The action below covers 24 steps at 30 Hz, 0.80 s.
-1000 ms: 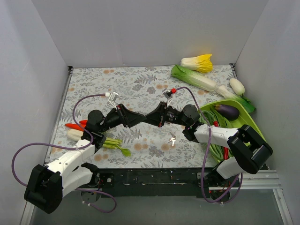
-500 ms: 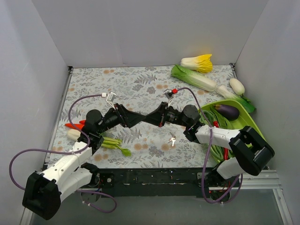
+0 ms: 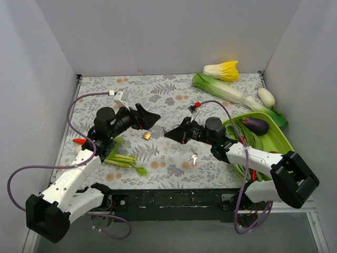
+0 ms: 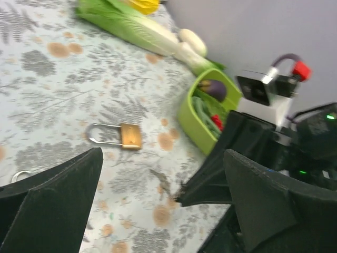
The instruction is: Unlock with the key
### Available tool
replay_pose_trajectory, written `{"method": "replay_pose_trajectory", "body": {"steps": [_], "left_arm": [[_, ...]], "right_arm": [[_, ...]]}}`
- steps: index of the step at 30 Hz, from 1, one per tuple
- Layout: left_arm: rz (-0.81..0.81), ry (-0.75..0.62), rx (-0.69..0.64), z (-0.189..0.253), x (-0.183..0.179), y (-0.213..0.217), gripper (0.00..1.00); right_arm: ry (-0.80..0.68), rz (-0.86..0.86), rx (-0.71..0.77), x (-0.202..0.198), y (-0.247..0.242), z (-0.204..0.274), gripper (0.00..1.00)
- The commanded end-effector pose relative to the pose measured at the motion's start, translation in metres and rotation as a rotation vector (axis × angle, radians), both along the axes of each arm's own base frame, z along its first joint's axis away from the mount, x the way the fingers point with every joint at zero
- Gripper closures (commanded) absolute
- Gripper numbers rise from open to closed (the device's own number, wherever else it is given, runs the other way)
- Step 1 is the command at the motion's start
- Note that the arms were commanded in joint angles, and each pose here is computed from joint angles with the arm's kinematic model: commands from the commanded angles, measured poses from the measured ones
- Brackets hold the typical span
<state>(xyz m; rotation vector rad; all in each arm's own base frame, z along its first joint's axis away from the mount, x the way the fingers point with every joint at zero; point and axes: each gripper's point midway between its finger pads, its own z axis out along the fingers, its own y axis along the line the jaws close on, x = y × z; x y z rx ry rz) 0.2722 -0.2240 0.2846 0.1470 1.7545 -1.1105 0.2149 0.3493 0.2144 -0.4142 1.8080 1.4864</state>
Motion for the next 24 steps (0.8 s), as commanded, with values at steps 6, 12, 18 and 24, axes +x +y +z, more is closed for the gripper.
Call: {"method": "replay_pose_trajectory", "body": {"steps": [6,12,18,24], "left_arm": [[0.234,0.199,0.430,-0.101,0.045,0.055,0.02],[0.169,0.312,0.676,-0.158,0.060,0.047,0.05],[0.163,0.268,0.913,-0.180,0.078,0.052,0.04],[0.066,0.321,0.976,-0.204,0.081,0.043,0.03]], "right_arm": [[-0.013,-0.141,-0.072,0.017,-0.050,-0.018,0.99],[-0.053,-0.196,-0.155,0.017,-0.073,-0.026,0.99],[-0.064,-0.217,-0.156,0.015,-0.083,-0.026,0.99],[-0.049,-0.203,-0.154,0.013,-0.083,-0.030,0.99]]}}
